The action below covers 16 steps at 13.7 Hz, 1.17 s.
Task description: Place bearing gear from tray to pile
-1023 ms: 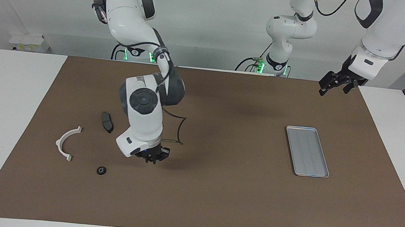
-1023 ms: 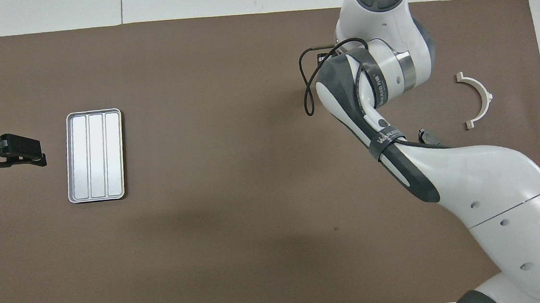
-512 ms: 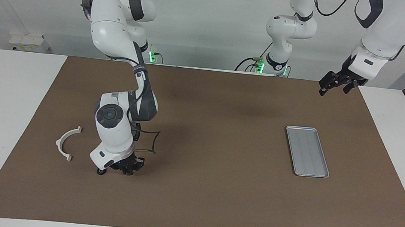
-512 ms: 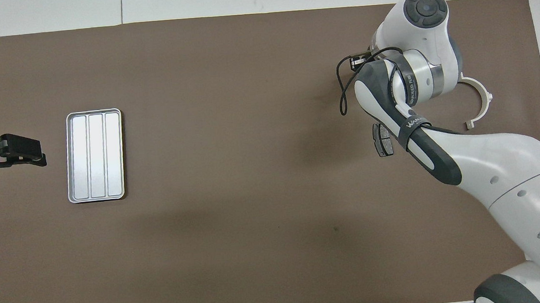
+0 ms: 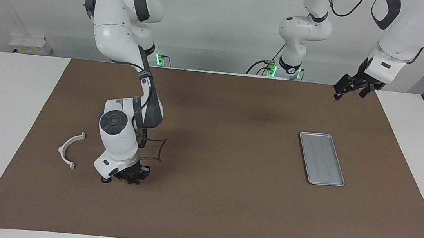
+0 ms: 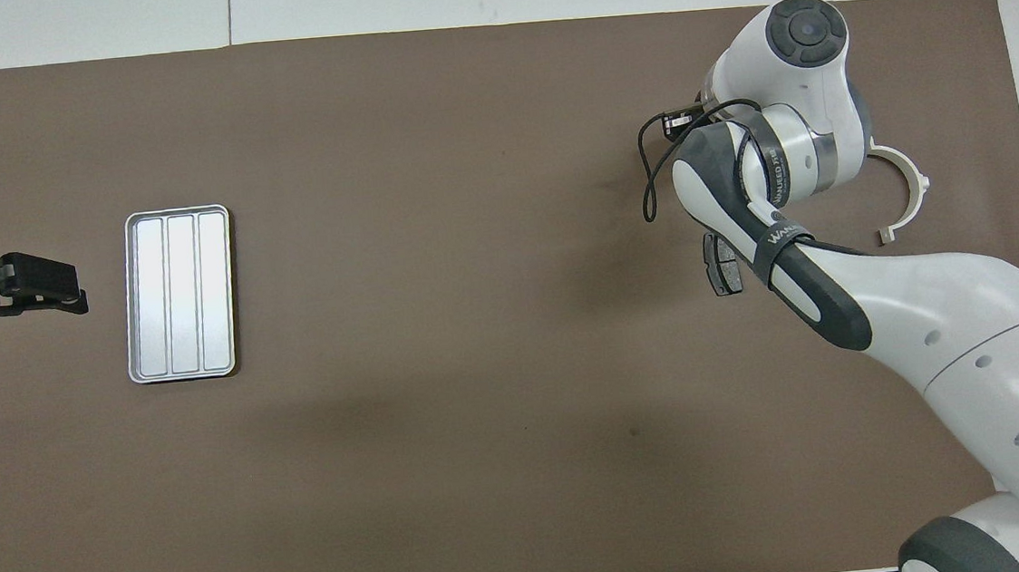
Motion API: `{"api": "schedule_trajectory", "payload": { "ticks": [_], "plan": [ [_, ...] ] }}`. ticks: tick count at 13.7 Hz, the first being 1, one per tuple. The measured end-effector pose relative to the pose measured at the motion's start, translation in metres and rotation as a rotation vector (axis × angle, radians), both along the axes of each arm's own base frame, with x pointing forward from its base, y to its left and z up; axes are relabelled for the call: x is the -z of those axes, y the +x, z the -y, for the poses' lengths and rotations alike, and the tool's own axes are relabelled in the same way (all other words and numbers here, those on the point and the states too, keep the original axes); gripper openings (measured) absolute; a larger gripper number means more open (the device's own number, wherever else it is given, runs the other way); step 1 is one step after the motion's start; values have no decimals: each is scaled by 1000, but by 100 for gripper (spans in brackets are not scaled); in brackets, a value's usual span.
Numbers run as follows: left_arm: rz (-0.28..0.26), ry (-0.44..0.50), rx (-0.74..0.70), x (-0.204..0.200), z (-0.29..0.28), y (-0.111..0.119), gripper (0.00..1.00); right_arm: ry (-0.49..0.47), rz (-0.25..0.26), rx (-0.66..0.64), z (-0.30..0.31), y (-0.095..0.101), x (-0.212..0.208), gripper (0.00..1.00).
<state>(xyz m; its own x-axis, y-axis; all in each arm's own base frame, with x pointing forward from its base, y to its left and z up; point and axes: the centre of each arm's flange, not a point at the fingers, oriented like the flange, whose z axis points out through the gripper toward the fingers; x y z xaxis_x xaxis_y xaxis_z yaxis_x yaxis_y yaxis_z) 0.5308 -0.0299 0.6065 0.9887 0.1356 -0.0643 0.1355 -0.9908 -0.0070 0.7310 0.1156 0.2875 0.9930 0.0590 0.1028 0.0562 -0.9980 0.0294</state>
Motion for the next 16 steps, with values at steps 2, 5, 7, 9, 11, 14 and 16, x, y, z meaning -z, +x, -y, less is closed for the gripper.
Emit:
{"api": "schedule_trajectory", "payload": {
  "ticks": [2, 5, 7, 9, 11, 14, 16],
  "plan": [
    [0, 0, 0, 0, 0, 0, 100, 3, 5, -4, -3, 0, -1, 63],
    [0, 0, 0, 0, 0, 0, 100, 6, 20, -6, -4, 1, -11, 97],
    [0, 0, 0, 0, 0, 0, 100, 6, 32, -3, -3, 1, -20, 100],
    [0, 0, 0, 0, 0, 0, 100, 7, 48, 1, 0, 2, -32, 100],
    [0, 0, 0, 0, 0, 0, 100, 0, 46, 5, 5, 0, -54, 100],
    [0, 0, 0, 0, 0, 0, 100, -21, 13, -23, 21, -11, -99, 100],
    [0, 0, 0, 0, 0, 0, 100, -12, -13, -31, 32, -24, -140, 100]
  ]
}}
